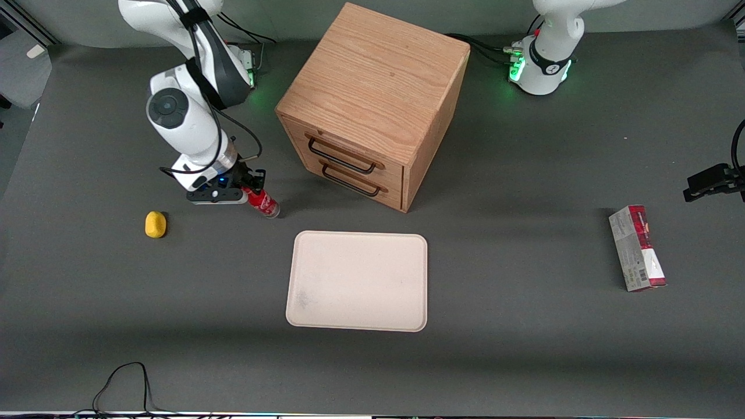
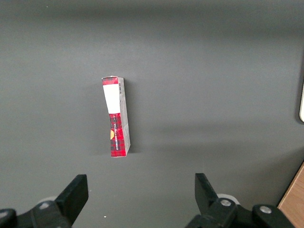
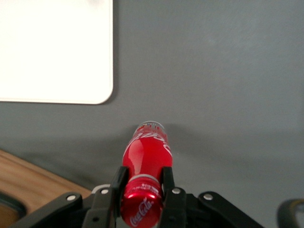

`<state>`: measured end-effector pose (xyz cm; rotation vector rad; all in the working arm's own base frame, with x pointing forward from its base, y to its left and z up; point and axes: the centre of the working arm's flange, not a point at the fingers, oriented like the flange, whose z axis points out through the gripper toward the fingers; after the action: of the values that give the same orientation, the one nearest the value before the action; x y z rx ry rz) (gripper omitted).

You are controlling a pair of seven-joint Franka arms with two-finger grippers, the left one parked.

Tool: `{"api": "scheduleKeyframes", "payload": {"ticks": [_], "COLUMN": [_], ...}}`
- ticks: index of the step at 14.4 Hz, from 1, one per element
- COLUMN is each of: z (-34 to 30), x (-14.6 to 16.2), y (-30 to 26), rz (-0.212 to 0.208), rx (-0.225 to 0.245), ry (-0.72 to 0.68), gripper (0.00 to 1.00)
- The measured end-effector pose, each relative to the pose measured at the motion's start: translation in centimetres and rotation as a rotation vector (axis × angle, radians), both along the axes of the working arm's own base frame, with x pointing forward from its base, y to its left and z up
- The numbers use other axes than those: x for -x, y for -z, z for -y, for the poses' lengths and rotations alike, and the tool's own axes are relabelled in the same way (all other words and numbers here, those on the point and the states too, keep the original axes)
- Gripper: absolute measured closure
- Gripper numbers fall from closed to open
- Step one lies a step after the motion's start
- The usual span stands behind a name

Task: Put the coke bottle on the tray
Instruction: 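Lift the bottle and carry it with the right gripper over the tray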

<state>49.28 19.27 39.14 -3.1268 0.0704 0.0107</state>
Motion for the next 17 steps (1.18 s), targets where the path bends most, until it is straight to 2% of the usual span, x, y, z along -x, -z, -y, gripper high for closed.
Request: {"api": "scheduleKeyframes", "payload": {"ticks": [4,10,14,17], "z": [1.6,1.3,-0.9,-3.8], "x": [-3.5,-7.2,-10.8,-13.8], "y": [-10.9,-19.0,-21.4,-19.5], "rz": [0.005,0.001,0.029,0.051], "rx": [0.004,0.044,0.016,-0.022], "ry": [0.034,0.021,-0.006,-0.046], "gripper": [0.66,0.66,0.66,0.66]}}
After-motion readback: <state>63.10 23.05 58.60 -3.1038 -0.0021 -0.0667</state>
